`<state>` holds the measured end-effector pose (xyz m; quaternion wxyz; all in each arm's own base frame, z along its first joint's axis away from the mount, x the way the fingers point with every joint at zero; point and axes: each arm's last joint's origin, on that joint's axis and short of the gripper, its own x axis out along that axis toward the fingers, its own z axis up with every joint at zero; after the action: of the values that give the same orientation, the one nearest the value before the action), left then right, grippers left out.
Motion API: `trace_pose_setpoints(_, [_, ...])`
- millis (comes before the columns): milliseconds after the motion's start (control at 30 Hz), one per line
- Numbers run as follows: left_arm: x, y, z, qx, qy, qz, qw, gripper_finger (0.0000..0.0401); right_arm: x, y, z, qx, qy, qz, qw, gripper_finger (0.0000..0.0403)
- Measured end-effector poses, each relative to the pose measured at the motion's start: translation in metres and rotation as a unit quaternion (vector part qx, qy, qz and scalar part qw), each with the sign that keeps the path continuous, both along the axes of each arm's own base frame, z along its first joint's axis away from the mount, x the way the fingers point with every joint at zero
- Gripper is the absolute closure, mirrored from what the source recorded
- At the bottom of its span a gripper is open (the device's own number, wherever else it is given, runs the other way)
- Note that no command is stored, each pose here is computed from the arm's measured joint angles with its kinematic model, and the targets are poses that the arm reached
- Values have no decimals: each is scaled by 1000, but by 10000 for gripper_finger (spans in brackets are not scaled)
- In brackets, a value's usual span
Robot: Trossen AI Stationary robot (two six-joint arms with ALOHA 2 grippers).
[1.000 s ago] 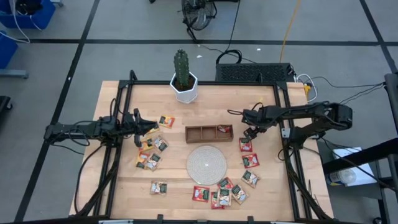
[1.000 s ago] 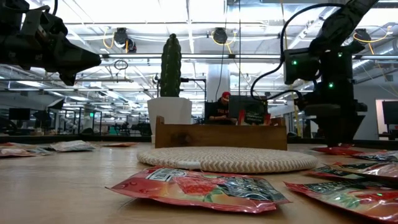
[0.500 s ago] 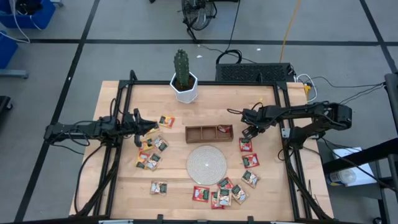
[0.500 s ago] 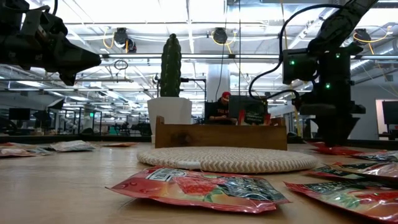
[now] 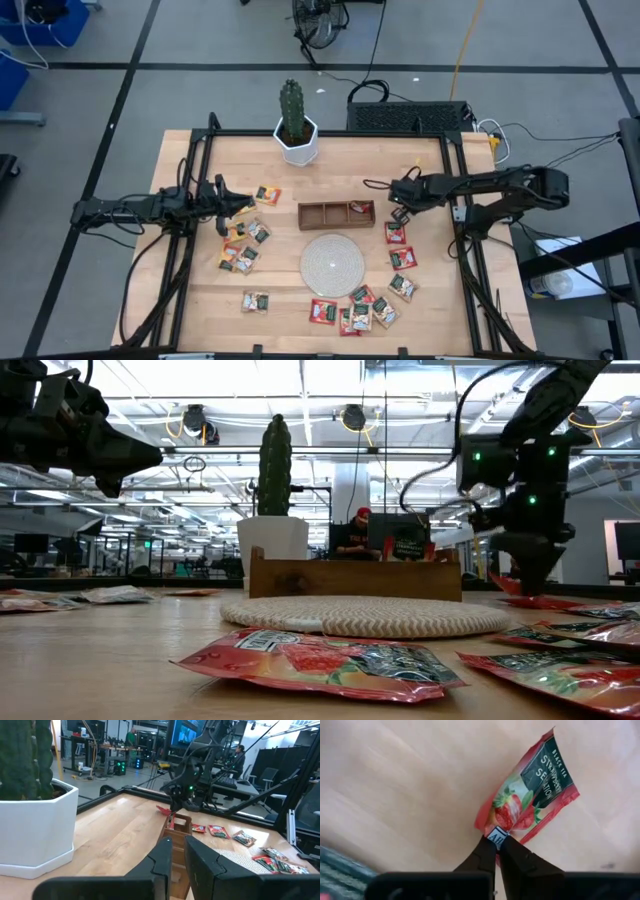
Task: Pick & Place Tea
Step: Put the red tea bag into the right section of the wooden organizer
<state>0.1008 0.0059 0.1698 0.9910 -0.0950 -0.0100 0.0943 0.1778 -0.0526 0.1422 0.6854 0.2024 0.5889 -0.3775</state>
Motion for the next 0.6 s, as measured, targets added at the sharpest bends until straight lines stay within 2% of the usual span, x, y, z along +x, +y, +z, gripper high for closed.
trace_pose_setpoints(300, [0,0,0,0,0,0,1000,350,2,30,24,-76,-94,15,993,402])
trace_pose_setpoints(433, [0,0,0,0,0,0,1000,350,8,52,32,-108,-161,25,981,402])
trace_pose_setpoints(600, [0,0,0,0,0,0,1000,350,15,78,39,-148,-242,50,958,402])
